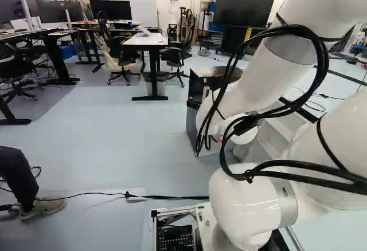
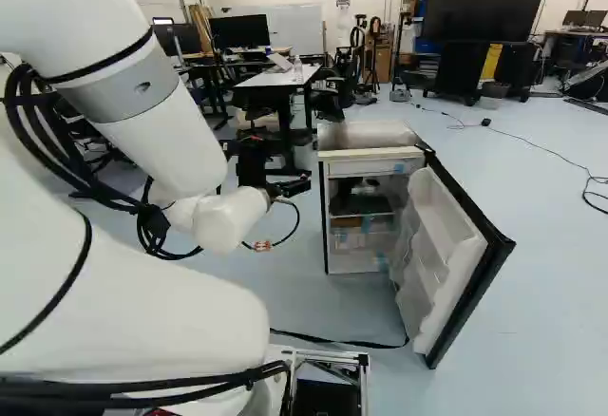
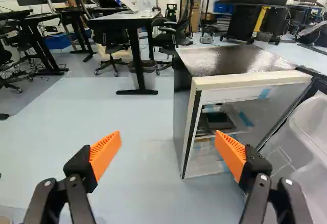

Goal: Open the fridge door

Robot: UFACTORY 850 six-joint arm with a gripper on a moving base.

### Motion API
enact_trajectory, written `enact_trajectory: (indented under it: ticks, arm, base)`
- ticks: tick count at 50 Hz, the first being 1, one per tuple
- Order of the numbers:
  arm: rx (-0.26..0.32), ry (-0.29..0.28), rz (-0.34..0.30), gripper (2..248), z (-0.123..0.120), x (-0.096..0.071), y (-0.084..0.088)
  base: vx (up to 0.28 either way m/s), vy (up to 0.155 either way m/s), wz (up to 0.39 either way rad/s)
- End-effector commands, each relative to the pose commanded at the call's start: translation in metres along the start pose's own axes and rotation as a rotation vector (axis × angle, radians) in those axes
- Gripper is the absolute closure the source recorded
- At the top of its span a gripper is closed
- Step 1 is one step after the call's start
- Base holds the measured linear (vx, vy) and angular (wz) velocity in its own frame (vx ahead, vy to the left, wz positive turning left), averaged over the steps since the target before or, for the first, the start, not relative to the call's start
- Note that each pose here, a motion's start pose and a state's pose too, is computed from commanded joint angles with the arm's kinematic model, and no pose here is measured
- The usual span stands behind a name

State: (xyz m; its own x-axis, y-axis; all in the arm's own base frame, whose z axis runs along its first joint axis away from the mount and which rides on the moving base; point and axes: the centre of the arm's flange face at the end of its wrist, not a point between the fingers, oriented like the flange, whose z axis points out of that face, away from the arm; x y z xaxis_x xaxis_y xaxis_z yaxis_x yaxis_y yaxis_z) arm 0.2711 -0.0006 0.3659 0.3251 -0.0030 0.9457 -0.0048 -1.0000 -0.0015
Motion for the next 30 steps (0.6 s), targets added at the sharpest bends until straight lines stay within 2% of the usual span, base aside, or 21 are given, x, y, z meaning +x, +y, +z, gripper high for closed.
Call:
enact_trajectory:
  ticks: [30]
  arm:
    - [0.004, -0.001, -0.003, 3, -0.0007, -0.0005, -0.0005]
  base:
    - [0.0, 0.0, 0.0]
